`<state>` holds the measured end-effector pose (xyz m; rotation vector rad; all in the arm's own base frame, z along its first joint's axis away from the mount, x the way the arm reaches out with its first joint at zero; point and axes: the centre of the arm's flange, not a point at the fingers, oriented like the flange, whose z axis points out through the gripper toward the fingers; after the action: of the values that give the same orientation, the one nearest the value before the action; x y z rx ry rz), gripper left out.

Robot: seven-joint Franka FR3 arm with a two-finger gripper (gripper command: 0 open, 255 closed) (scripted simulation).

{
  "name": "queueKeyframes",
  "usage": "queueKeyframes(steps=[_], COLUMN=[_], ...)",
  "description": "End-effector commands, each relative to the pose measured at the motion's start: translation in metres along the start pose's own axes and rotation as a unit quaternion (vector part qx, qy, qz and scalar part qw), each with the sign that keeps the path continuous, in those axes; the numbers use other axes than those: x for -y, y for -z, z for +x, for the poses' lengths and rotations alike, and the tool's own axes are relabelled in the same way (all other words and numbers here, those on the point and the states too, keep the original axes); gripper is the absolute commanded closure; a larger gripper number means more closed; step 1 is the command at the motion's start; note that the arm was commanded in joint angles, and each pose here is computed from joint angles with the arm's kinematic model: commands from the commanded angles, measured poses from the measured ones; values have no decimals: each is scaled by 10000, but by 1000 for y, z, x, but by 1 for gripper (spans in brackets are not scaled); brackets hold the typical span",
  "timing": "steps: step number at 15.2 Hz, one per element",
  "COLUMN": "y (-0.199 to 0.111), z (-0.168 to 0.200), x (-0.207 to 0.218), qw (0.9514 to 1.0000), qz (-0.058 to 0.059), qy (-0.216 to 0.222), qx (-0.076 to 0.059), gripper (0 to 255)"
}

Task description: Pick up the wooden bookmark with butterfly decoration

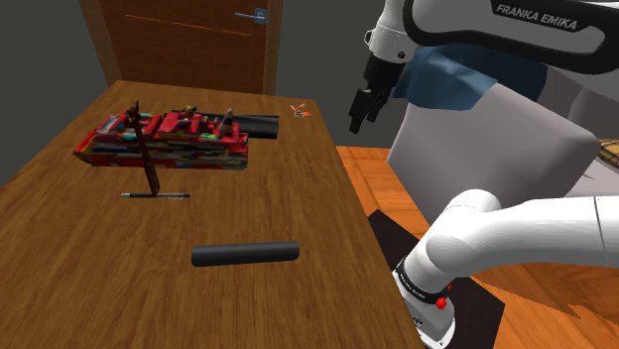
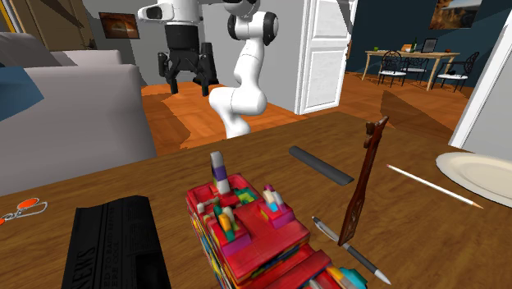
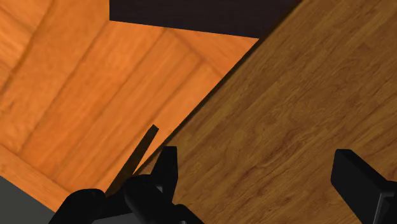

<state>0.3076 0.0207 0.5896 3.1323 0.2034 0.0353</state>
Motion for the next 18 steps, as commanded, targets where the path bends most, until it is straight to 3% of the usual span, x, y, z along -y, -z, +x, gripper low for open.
queueKeyframes(steps=[1, 9, 18], y=[0, 10, 26], z=[0, 62, 120], x=[0, 76, 170], qw=[10000, 9977, 9898], qz=[0, -67, -142], qy=[0, 562, 1191], qx=[0, -366, -775], gripper=[0, 0, 0])
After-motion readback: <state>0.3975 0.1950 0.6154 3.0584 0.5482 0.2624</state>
